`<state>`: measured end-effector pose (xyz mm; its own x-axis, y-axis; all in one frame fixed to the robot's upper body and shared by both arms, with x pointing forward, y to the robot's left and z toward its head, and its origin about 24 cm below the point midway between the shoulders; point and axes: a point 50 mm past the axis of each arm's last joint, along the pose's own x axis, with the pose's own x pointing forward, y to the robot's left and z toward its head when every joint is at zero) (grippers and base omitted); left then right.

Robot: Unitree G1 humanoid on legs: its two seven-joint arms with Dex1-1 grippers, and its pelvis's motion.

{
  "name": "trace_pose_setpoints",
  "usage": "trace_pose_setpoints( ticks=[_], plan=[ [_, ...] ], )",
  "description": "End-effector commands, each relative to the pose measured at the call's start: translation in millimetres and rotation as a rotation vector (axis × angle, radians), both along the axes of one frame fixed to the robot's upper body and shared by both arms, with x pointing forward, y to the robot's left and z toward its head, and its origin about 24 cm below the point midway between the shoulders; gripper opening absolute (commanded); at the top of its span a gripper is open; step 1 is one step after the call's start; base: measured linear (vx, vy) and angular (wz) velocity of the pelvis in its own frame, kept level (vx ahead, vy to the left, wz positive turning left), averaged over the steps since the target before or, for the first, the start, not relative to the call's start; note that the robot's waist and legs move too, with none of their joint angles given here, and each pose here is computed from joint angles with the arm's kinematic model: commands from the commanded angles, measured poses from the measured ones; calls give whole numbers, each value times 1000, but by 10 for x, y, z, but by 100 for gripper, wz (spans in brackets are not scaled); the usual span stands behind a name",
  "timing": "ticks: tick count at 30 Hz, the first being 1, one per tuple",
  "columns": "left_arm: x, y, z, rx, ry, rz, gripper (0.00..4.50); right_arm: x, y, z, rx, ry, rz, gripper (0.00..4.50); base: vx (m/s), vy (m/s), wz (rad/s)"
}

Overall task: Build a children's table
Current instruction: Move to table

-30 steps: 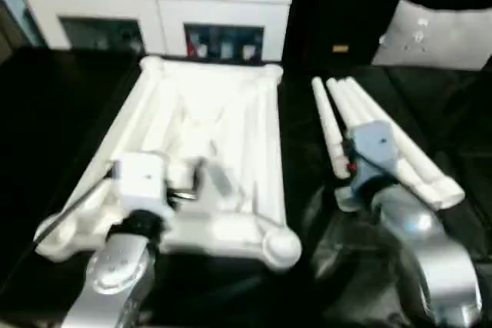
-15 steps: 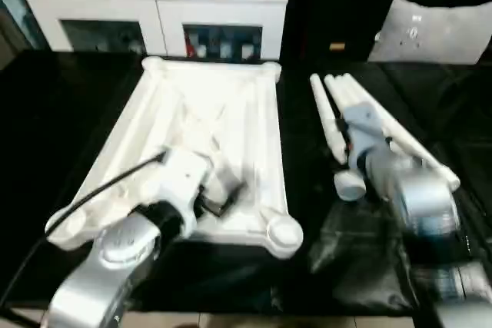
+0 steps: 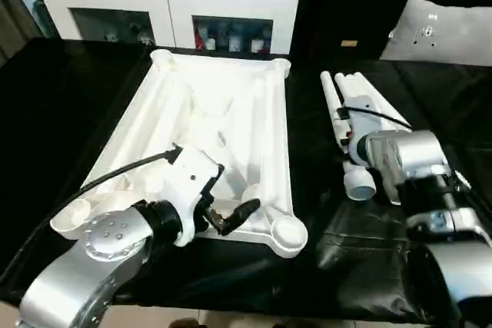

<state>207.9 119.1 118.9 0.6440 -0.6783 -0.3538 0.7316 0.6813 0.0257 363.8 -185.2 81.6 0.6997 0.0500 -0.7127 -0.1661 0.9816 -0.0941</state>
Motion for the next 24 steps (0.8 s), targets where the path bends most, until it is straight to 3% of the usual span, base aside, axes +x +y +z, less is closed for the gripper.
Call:
trace_pose_setpoints(
  ticks=[1, 4, 6, 12, 16, 18, 24],
  plan=[
    [-14, 6, 27, 4, -4, -4, 450, 29, -42, 41, 3, -12, -14, 296, 0, 0, 0],
    [-23, 8, 4, 22, 14, -7, 450, 60, -91, 76, -15, -25, -31, 276, 0, 0, 0],
    [-27, 7, -1, 24, 19, -7, 450, 106, -129, 148, -13, -81, -44, 276, 0, 0, 0],
    [-37, -9, -7, 31, 28, -12, 450, 126, -198, 240, 5, -106, -65, 344, 0, 0, 0],
    [-37, -21, -9, 31, 33, -19, 450, 119, -210, 253, 27, -83, -73, 359, 0, 0, 0],
    [-38, -31, -10, 30, 35, -24, 450, 109, -218, 221, 20, -59, -79, 394, 0, 0, 0],
    [-36, -51, -7, 29, 36, -33, 450, 15, -213, -42, 55, 72, -88, 394, 0, 0, 0]
  ],
)
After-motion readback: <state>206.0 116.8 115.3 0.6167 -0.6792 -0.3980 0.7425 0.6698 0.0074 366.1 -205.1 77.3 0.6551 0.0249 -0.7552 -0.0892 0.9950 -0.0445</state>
